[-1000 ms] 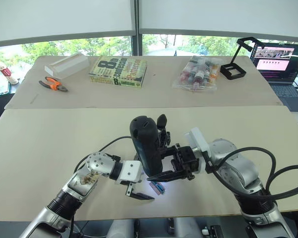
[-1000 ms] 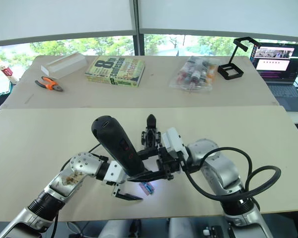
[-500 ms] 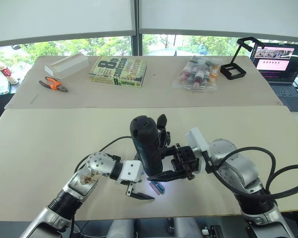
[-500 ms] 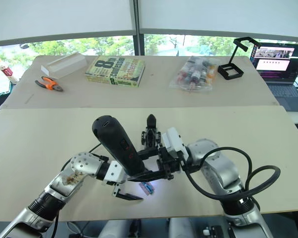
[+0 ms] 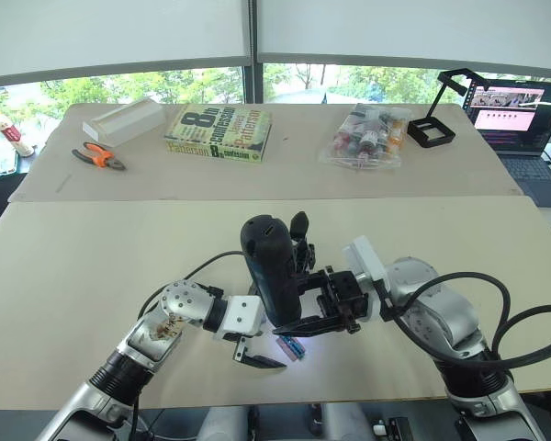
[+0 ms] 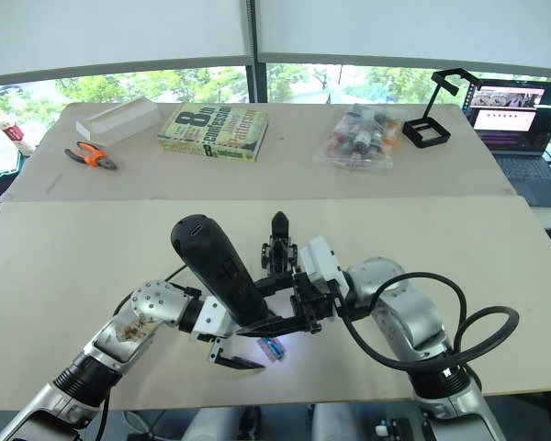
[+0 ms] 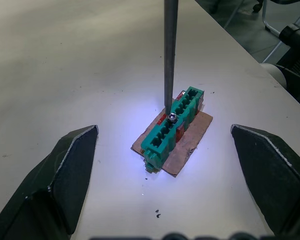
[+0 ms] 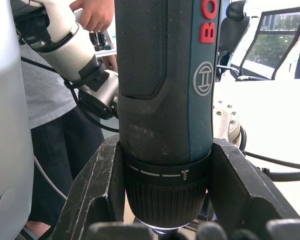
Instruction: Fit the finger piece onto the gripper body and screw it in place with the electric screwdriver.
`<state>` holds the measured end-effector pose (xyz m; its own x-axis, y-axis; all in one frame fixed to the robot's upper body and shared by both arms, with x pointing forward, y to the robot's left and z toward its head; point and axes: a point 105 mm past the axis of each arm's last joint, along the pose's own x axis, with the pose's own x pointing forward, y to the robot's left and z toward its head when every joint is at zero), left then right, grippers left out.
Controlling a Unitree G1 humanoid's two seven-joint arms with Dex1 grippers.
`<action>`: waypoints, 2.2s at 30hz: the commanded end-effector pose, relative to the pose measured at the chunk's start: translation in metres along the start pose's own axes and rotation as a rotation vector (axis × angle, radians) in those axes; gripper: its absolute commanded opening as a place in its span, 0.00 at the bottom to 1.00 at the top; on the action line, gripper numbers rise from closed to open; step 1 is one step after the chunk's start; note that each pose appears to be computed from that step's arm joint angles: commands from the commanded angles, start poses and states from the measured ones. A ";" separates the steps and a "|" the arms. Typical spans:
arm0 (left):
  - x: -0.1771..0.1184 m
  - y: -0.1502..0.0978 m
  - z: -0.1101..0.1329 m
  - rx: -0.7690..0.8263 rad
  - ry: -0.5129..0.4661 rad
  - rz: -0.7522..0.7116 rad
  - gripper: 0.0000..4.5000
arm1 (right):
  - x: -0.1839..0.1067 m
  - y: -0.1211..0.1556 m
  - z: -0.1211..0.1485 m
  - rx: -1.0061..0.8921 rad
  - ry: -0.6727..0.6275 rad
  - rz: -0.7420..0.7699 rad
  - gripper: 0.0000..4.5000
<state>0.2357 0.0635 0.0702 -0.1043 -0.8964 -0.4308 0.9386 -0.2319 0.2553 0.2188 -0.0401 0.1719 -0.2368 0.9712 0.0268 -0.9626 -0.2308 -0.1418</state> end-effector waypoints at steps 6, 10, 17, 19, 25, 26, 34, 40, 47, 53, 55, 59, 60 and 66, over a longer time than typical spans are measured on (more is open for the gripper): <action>0.000 0.004 0.005 0.024 -0.009 0.010 1.00 | 0.003 0.004 0.010 -0.058 -0.020 0.028 0.42; 0.000 0.005 0.005 0.025 -0.010 0.010 1.00 | 0.003 0.005 0.008 -0.058 -0.020 0.026 0.42; 0.000 0.004 0.006 0.025 -0.011 0.010 1.00 | 0.002 0.005 0.006 -0.056 -0.013 0.025 0.42; 0.000 0.004 0.006 0.025 -0.011 0.010 1.00 | 0.002 0.005 0.006 -0.056 -0.011 0.024 0.42; 0.000 0.004 0.006 0.027 -0.012 0.010 1.00 | 0.003 0.004 0.005 -0.060 -0.010 0.020 0.42; 0.000 0.004 0.006 0.027 -0.012 0.010 1.00 | 0.003 0.004 0.005 -0.060 -0.010 0.019 0.42; -0.001 0.004 0.006 0.028 -0.011 0.012 1.00 | 0.004 0.004 0.007 -0.053 -0.024 0.009 0.42; 0.001 0.004 0.008 0.026 -0.022 0.019 1.00 | 0.004 0.006 0.022 -0.066 -0.050 0.011 0.42; -0.001 0.011 0.015 0.015 -0.047 0.059 1.00 | 0.000 0.011 0.042 -0.084 -0.063 0.025 0.42; -0.014 0.019 0.015 -0.030 -0.056 0.151 1.00 | -0.001 0.006 0.062 -0.105 -0.067 0.028 0.42; -0.017 0.020 0.015 -0.039 -0.057 0.171 1.00 | -0.001 0.004 0.066 -0.104 -0.069 0.025 0.42; -0.033 0.023 0.014 -0.107 -0.070 0.283 1.00 | 0.000 -0.012 0.088 -0.106 -0.086 0.002 0.42; -0.034 0.025 0.014 -0.122 -0.077 0.308 1.00 | 0.001 -0.015 0.090 -0.106 -0.088 -0.004 0.42; -0.036 0.045 0.010 -0.205 -0.092 0.502 1.00 | 0.002 -0.029 0.103 -0.119 -0.083 -0.031 0.42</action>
<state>0.2755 0.0837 0.0981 0.3107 -0.9171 -0.2498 0.9426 0.2635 0.2049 0.2367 -0.0353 0.2607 -0.2042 0.9756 0.0806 -0.9618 -0.1846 -0.2020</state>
